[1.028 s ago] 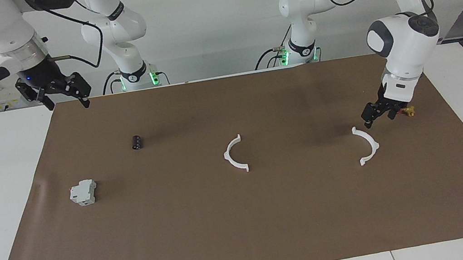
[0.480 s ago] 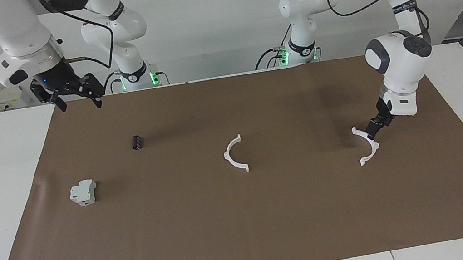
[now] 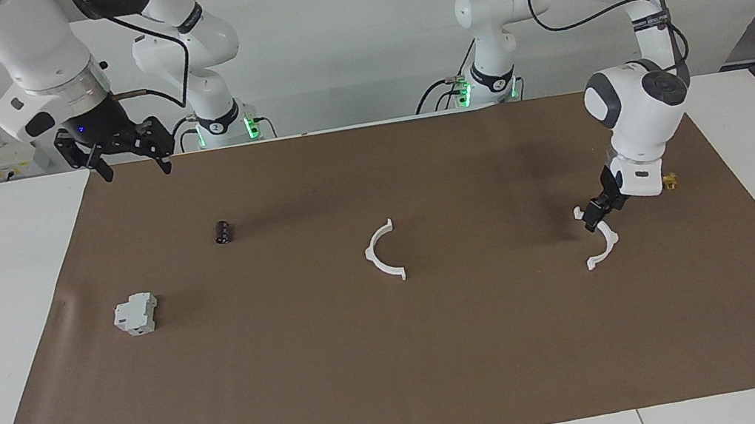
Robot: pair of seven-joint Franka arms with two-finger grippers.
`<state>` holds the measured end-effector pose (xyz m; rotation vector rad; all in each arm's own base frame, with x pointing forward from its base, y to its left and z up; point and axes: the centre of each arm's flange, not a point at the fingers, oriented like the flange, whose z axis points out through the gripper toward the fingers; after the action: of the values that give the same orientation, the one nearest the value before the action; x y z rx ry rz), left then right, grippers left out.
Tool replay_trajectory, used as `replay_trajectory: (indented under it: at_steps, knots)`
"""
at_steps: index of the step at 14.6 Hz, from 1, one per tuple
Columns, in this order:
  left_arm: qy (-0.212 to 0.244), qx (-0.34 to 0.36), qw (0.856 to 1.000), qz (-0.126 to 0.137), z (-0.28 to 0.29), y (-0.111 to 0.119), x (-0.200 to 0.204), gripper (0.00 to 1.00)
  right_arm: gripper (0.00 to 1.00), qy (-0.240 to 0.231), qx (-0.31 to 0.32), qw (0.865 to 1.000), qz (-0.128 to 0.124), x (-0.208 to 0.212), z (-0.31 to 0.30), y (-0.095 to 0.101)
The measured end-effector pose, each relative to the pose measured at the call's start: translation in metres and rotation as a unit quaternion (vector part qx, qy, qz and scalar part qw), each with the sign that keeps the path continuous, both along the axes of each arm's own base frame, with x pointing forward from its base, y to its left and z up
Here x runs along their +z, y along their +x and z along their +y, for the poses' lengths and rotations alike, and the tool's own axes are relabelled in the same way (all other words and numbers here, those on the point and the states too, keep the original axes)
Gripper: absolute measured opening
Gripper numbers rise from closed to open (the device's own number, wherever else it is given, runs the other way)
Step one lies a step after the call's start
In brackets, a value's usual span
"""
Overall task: Assemble drain pipe with both arms
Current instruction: 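Grasp the other white half-ring with the left gripper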
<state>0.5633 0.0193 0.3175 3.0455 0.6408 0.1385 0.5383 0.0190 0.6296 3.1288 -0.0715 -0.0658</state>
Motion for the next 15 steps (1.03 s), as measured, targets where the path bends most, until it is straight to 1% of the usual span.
replay_trajectory:
  at_steps: [11, 15]
  knots:
    - [0.001, -0.008, 1.000, 0.003, 0.001, 0.000, -0.009, 0.98, 1.00, 0.000, -0.009, 1.000, 0.000, 0.000, -0.010, 0.000]
    - [0.002, -0.008, 1.000, -0.001, 0.000, 0.001, -0.018, 0.98, 1.00, 0.000, -0.009, 1.000, 0.000, 0.000, -0.010, 0.000]
